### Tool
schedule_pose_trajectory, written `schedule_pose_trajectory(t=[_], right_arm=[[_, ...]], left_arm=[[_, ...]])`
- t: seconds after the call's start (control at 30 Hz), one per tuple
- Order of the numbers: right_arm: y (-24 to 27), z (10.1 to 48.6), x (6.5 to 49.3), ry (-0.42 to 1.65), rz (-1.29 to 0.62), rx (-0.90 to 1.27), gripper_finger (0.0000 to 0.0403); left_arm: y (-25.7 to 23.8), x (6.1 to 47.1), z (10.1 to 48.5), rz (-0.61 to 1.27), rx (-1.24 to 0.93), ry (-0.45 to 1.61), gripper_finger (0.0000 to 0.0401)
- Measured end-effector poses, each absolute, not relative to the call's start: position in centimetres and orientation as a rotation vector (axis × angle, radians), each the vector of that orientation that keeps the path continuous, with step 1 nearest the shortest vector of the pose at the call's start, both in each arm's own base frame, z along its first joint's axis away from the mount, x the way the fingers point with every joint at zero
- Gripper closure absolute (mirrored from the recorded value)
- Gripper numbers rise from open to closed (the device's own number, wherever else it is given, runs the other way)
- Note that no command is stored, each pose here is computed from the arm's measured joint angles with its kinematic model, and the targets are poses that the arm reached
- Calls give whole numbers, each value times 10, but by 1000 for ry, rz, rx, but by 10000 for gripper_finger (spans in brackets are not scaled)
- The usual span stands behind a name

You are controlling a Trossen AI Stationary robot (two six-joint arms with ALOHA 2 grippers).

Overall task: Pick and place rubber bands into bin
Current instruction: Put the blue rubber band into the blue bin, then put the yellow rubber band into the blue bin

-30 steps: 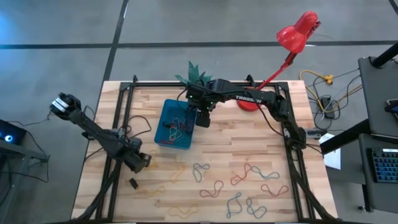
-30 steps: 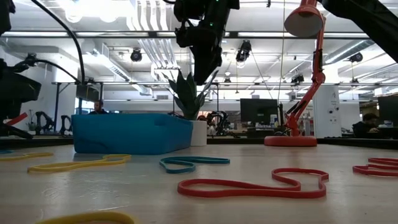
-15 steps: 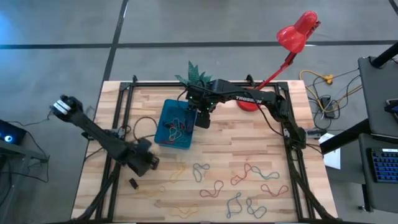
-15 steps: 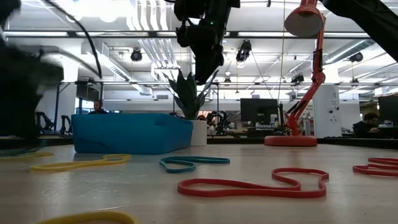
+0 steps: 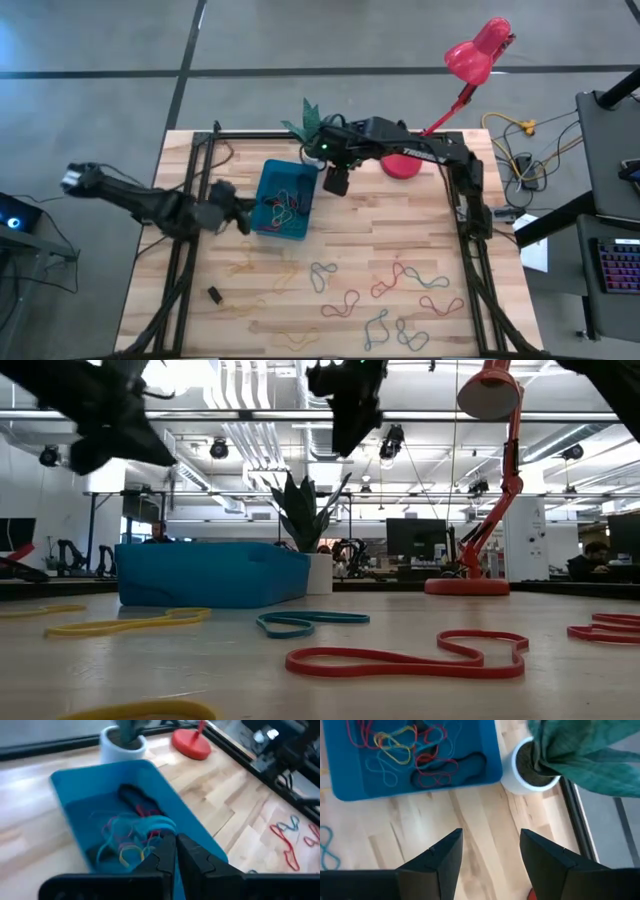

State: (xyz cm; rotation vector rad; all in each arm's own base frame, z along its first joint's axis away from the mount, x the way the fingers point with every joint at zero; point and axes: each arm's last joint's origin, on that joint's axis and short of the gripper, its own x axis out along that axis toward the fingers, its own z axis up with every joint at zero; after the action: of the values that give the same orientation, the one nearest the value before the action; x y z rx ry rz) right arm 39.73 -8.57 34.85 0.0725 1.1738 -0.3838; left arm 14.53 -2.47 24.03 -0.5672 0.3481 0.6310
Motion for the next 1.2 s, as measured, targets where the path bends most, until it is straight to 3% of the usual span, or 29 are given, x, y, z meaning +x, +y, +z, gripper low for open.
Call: schedule_pose_trajectory(t=[0.13, 0.27, 0.47, 0.7, 0.9, 1.03, 1.2], right_arm=[[-81, 363, 383, 1139, -405, 106, 218], [-75, 366, 366, 1142, -438, 154, 218], [-59, 347, 344, 1203, -523, 127, 218], [-45, 317, 337, 1170, -509, 115, 218], [-43, 304, 341, 1142, -465, 65, 218], [-47, 302, 346, 1099, -429, 9, 218], [-57, 300, 352, 1042, -411, -44, 218]], left_arm=[[0, 173, 243, 530, -523, 365, 401], [24, 198, 224, 553, -494, 475, 384], [27, 216, 200, 437, -557, 652, 298], [11, 207, 232, 215, -594, 752, 201], [-19, 155, 246, 271, -581, 1023, 200], [-48, 140, 243, 234, -673, 1072, 212], [-93, 134, 229, 142, -511, 1156, 225]])
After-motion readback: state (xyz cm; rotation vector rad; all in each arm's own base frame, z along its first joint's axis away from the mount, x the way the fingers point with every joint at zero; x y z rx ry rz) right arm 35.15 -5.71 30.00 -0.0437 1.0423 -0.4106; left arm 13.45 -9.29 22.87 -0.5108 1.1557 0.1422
